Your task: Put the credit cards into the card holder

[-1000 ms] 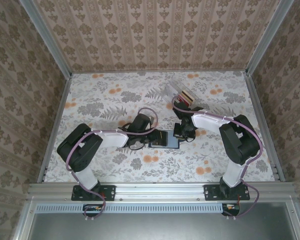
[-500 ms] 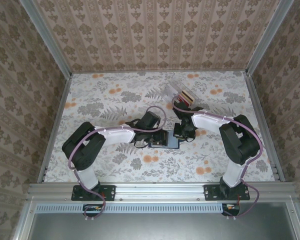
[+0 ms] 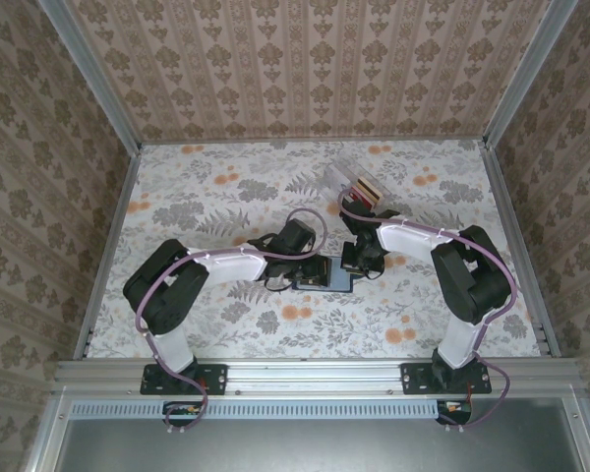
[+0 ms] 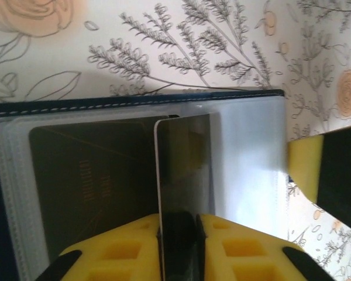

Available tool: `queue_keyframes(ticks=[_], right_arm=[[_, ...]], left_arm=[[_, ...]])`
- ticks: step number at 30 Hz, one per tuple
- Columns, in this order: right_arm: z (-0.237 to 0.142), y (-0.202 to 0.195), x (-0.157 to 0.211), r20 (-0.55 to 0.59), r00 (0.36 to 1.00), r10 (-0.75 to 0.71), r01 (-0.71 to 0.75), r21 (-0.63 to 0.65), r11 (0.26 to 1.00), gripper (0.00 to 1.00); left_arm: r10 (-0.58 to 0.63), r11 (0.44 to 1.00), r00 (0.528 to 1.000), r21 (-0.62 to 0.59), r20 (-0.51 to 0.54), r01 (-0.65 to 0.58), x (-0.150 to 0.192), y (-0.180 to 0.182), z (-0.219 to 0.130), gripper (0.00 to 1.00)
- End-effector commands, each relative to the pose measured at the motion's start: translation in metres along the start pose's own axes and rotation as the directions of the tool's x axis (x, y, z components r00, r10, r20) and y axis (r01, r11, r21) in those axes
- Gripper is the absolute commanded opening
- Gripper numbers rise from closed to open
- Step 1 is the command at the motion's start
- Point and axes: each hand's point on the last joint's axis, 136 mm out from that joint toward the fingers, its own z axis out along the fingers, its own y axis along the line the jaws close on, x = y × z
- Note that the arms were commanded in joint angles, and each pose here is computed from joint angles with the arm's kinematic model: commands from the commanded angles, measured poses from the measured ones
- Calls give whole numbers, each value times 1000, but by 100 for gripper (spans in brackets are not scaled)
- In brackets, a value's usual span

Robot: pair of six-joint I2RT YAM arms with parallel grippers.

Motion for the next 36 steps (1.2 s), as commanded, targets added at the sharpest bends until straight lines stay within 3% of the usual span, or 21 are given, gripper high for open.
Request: queue_keyframes(ticks=[1, 12, 15, 22, 36], right_arm=[[20, -22, 17, -65, 998, 25, -20, 85, 996, 3], [20, -21, 16, -63, 998, 28, -23, 84, 996, 3], [21, -21, 17, -65, 997, 32, -26, 85, 996, 3], [23, -18, 18, -72, 997, 35, -30, 66, 997, 3], [25, -11, 21, -84, 995, 49, -48, 14, 999, 3]], left_arm=[[6, 997, 1000, -81, -2, -6, 6, 15, -5, 27], [41, 986, 999, -161, -25, -44, 5, 22, -9, 29], [48, 986, 998, -158, -27, -52, 4, 21, -8, 26], [71, 989, 996, -124, -61, -78, 5, 10, 1, 10], [68, 997, 993, -22, -99, -70, 11, -10, 14, 10]])
